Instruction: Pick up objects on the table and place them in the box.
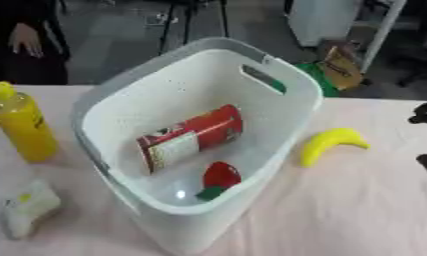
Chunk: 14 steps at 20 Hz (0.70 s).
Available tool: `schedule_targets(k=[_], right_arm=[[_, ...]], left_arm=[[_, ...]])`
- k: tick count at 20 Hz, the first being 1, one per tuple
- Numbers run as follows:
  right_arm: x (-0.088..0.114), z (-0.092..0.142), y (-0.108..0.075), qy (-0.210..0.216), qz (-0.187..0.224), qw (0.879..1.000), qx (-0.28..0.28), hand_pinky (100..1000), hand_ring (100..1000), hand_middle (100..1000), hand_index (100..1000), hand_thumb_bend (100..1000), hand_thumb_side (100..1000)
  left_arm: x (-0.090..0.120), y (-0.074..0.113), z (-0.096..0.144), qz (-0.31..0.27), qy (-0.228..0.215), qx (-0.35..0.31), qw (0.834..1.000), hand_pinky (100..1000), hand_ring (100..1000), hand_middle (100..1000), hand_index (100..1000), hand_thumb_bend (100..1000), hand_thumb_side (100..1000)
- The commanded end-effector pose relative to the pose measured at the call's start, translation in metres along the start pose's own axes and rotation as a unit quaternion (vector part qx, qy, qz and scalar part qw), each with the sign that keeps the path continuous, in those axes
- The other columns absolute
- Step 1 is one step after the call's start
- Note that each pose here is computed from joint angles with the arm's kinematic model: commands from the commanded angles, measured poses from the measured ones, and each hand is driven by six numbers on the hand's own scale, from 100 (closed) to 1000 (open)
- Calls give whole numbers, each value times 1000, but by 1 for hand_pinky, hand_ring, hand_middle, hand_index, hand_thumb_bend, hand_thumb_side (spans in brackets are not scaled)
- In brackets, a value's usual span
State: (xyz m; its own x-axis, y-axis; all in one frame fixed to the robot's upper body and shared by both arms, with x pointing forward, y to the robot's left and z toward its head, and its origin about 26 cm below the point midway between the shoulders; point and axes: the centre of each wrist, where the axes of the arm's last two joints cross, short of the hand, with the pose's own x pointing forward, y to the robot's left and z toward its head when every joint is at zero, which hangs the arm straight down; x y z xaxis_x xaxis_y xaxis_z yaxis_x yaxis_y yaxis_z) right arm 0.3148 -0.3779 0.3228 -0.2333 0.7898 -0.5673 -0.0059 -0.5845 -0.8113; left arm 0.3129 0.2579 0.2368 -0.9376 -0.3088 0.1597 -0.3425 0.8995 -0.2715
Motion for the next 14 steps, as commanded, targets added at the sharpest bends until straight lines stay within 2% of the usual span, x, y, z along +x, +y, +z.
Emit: schedule_targets(k=[1,5,9,14], right_arm=[[-10,-2,-7,25,19,999,-12,924,991,954,1000,289,855],[-13,-13,-6,25,8,999,-19,928,987,947,1000,303,837],[-14,-34,-13,10,-31,999,-27,933,986,942,1000,306,820],[-18,-56,-17,-2,-57,998,-19,944,991,948,1000,339,754]], left_arm=[[4,-1,-7,7,-13,-7,1000,649,491,596,753,100,1000],[4,-1,-6,9,-12,-8,1000,649,491,595,752,100,1000],[4,-4,-5,15,-10,-11,1000,648,491,594,751,100,1000],[4,-4,-5,18,-8,-13,1000,649,491,594,750,100,1000]])
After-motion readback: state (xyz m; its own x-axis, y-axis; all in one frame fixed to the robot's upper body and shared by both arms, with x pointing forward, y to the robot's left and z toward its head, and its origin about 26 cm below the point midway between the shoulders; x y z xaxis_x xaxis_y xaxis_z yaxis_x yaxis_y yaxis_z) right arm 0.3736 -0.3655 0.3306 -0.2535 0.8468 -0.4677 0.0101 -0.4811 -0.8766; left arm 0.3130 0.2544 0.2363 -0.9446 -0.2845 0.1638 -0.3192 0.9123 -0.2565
